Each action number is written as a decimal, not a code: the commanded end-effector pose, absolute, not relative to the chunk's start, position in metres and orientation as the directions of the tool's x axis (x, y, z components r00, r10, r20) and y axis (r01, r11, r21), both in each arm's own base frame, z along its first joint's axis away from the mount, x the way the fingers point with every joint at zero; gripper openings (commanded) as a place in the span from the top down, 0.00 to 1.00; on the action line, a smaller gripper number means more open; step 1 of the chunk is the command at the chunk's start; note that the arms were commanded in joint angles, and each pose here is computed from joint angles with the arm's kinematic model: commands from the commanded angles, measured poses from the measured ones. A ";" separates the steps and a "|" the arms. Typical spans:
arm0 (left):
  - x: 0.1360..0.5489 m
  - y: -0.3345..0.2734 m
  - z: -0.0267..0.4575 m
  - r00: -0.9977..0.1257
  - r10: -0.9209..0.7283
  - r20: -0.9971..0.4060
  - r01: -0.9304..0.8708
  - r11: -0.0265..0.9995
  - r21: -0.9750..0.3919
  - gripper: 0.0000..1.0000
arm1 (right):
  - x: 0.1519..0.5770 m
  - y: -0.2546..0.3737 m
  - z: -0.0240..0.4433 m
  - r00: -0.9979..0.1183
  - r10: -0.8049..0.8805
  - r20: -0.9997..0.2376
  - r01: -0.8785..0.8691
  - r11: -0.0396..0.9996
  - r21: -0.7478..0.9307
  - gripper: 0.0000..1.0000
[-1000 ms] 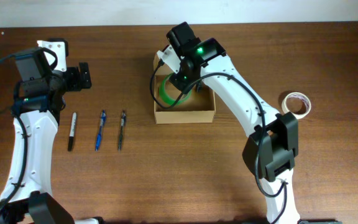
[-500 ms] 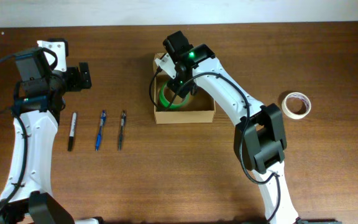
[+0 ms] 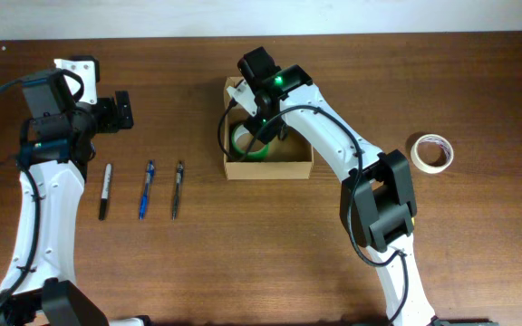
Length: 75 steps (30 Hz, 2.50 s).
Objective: Pack container
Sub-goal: 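Carry the green tape with the right gripper into the box, then release the green tape in the box and lift the right gripper, then grasp the white tape roll with the right gripper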
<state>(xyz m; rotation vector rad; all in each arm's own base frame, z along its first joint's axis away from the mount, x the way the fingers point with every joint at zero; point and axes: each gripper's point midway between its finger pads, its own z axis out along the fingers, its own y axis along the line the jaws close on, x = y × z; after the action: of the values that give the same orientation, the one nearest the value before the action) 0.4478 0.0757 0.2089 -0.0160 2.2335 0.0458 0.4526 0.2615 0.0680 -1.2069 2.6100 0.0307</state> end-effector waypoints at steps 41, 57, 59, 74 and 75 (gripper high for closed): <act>0.452 0.077 0.215 -0.602 0.019 -0.798 -0.012 0.999 0.033 0.01 | 0.348 -0.147 0.065 -0.829 0.534 -0.166 0.530 0.845 0.069 0.48; 0.452 0.077 0.215 -0.602 0.019 -0.798 -0.012 0.999 0.033 0.01 | 0.360 -0.156 0.028 -0.772 0.596 -0.219 0.595 0.800 0.082 0.47; 0.452 0.077 0.215 -0.602 0.019 -0.798 -0.012 0.999 0.033 0.01 | 0.360 -0.156 0.022 -0.760 0.616 -0.208 0.614 0.785 0.084 0.47; 0.452 0.077 0.215 -0.602 0.019 -0.798 -0.012 0.999 0.033 0.01 | 0.353 -0.155 -0.009 -0.731 0.669 -0.136 0.668 0.742 0.060 0.83; 0.452 0.077 0.215 -0.602 0.019 -0.798 -0.012 0.999 0.033 0.01 | 0.353 -0.155 -0.009 -0.731 0.669 -0.135 0.668 0.742 0.059 0.92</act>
<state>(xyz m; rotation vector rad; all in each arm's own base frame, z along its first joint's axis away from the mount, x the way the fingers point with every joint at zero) 0.4478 0.0752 0.2090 -0.0144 2.2331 0.0425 0.3574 -0.1550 0.0004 1.0430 2.7761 0.0215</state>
